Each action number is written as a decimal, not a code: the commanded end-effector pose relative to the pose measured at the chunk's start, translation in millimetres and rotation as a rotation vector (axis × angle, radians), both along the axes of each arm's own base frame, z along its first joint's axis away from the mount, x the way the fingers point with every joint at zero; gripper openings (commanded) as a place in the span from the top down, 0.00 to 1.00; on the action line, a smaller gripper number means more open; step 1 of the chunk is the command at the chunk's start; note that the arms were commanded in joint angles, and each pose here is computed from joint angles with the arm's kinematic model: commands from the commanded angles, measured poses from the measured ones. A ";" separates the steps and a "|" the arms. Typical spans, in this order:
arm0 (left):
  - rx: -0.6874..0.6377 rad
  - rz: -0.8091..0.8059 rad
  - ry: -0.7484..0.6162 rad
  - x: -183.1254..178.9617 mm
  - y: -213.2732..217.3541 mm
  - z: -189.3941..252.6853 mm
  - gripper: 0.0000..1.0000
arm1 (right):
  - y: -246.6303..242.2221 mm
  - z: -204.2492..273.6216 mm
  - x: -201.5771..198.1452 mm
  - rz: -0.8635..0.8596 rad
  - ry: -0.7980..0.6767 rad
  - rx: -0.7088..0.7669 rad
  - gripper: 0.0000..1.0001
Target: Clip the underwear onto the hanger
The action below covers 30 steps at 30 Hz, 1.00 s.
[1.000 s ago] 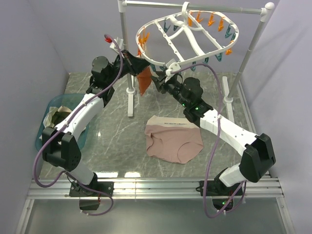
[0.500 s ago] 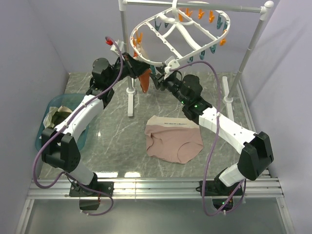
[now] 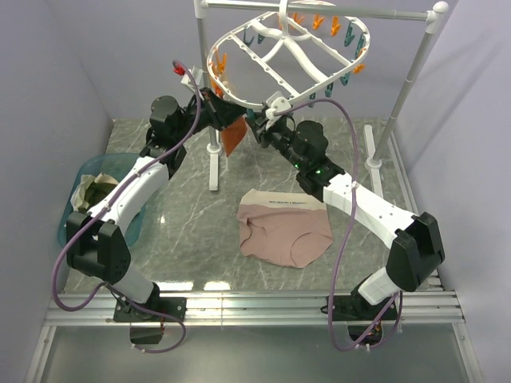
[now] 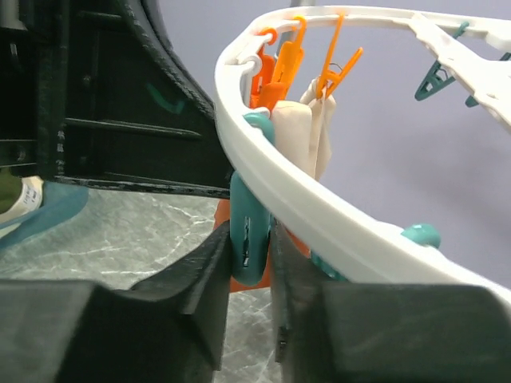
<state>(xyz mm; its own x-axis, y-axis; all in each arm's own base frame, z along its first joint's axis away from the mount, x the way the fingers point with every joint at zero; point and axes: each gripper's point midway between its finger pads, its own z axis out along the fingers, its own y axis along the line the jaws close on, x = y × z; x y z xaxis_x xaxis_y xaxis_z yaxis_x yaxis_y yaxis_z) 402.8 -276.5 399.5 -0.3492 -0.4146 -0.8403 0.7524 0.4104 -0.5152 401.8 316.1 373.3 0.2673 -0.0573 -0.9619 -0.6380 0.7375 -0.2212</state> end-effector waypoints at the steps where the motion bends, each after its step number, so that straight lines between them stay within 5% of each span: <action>1: -0.010 -0.071 -0.048 -26.4 -3.6 19.9 0.98 | -6.3 42.8 4.8 -0.012 -0.081 0.063 0.75; 5: -0.016 -0.075 -0.051 -31.4 0.8 22.8 0.78 | -7.1 44.5 4.7 0.001 -0.067 0.073 0.92; 11: -0.014 -0.100 -0.069 -40.8 16.2 19.7 0.62 | -9.4 48.4 4.2 0.015 -0.045 0.086 1.00; 21: -0.010 -0.074 -0.127 -41.1 17.5 25.7 0.39 | -8.4 43.9 -2.6 0.051 -0.016 0.080 1.00; 30: -0.003 0.005 -0.123 -23.5 -2.5 28.5 0.30 | -6.4 43.3 -11.7 0.087 -0.019 0.065 1.00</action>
